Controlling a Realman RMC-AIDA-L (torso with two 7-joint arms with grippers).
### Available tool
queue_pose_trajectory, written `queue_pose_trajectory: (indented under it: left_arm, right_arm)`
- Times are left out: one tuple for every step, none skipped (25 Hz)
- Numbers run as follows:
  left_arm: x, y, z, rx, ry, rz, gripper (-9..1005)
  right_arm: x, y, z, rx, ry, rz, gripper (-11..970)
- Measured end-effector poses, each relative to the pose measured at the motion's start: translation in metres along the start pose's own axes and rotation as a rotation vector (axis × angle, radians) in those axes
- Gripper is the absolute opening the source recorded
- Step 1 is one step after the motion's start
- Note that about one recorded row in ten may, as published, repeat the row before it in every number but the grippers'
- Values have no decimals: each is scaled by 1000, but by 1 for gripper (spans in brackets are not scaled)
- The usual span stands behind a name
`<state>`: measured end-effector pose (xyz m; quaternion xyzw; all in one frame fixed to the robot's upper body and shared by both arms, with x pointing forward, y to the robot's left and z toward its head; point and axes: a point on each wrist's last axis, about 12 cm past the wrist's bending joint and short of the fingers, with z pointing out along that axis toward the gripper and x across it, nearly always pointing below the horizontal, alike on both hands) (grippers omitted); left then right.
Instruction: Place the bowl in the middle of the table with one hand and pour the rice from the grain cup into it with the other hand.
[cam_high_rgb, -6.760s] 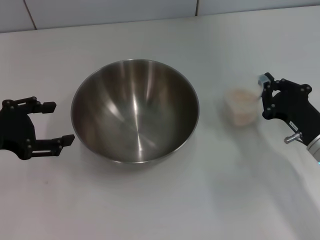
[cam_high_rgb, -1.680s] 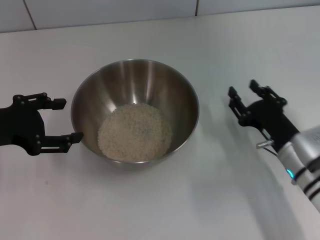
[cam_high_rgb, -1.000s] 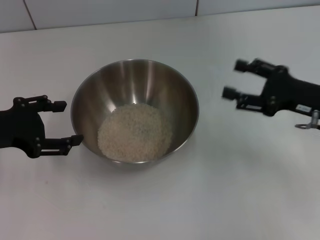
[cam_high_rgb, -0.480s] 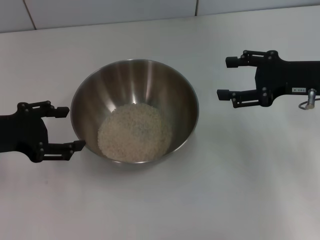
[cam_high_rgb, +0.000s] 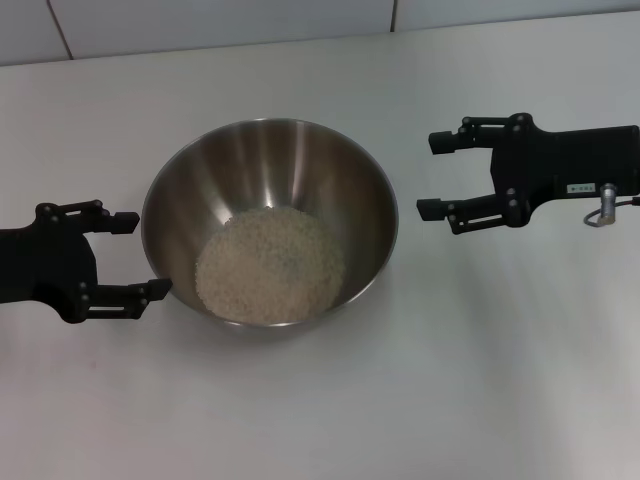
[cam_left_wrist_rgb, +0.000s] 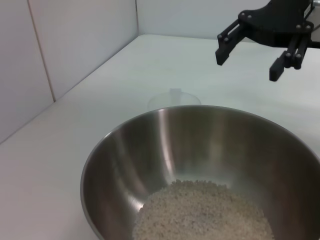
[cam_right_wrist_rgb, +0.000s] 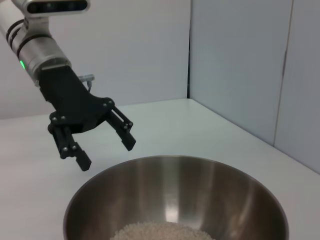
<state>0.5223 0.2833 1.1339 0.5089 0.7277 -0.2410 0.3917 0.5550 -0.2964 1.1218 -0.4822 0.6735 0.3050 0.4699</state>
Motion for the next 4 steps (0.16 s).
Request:
queue_pose_trajectory:
  left_arm:
    - [0,0,0,-1,0,1,842]
    - [0,0,0,-1,0,2,842]
    - [0,0,0,-1,0,2,842]
    - [-1,1,1,0,0,4,842]
  right_arm:
    - [1,1,2,-3,6,0,833]
    - [1,2,3,-7,12,-2,833]
    - [1,2,3,-7,12,-2,833]
    - [0,3,4,-8,18,-3,833]
